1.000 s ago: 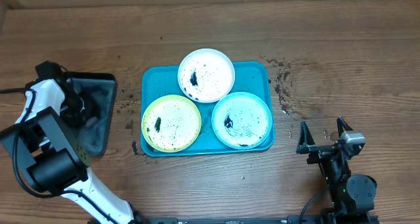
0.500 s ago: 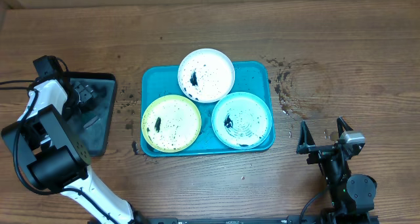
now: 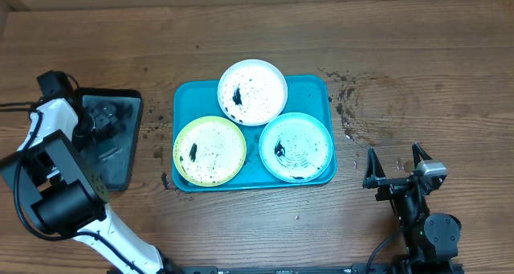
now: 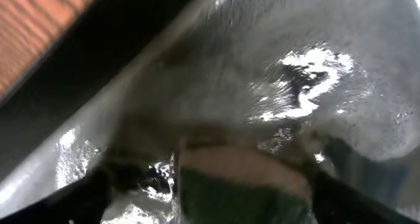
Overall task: Clean dirty plates on tray and stack at the side
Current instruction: 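Dip and rub the sponge in the soapy water with the left gripper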
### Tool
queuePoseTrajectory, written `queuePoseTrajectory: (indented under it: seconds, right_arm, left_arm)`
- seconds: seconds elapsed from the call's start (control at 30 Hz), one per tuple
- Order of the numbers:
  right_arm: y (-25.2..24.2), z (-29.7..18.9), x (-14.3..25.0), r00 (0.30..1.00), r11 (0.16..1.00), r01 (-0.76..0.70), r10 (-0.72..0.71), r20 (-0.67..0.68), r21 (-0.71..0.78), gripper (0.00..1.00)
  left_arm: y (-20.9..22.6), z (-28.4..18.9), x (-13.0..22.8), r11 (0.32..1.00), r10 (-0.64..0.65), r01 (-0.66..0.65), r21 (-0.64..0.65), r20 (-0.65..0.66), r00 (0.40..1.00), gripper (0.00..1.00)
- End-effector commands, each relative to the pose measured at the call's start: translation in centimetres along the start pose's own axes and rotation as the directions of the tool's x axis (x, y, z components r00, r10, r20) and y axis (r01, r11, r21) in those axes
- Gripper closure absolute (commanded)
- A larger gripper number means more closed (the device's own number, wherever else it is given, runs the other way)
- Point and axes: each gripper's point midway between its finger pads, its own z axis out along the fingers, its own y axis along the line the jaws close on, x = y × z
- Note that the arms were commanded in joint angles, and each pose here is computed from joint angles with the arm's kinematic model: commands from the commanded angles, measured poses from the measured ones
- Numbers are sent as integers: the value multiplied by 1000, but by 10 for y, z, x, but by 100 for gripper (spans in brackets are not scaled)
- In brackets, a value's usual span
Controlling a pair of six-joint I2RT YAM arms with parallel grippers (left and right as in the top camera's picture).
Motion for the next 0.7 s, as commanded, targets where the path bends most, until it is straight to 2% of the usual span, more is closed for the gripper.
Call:
queuePoseTrajectory:
  seconds: [0.0,0.03,0.07,0.13,0.27,0.37,0.5,0.6,0.63,0.67]
  right_arm:
    - [-1,0,2,1000,1000,0,0,4,6,0]
    - [-1,0,2,1000,1000,0,0,4,6,0]
    - [-1,0,2,1000,1000,0,0,4,6,0]
    - [-1,0,2,1000,1000,0,0,4,6,0]
    - [-1,0,2,1000,1000,0,0,4,6,0]
    - [-1,0,2,1000,1000,0,0,4,6,0]
    - [-1,0,2,1000,1000,0,0,4,6,0]
    - [-1,0,2,1000,1000,0,0,4,6,0]
    - [-1,0,2,1000,1000,0,0,4,6,0]
    - [-1,0,2,1000,1000,0,0,4,6,0]
  left_arm:
    - [0,20,50,1000,30,-31,-3,-181,983,0]
    - [0,19,56,1000,31,-31,4,-207,978,0]
    - [-1,18,61,999,32,-30,10,-227,973,6]
    - [-2,16,69,999,33,-29,20,-261,965,26]
    - [-1,13,80,999,34,-28,24,-307,951,75]
    - [-1,12,81,999,33,-28,23,-311,950,94]
    - [-1,13,78,999,33,-28,22,-299,954,96]
    - [-2,15,73,999,33,-28,23,-280,960,94]
    - [-2,15,72,999,33,-27,26,-273,961,76]
    - [-3,16,70,999,33,-27,27,-266,963,32]
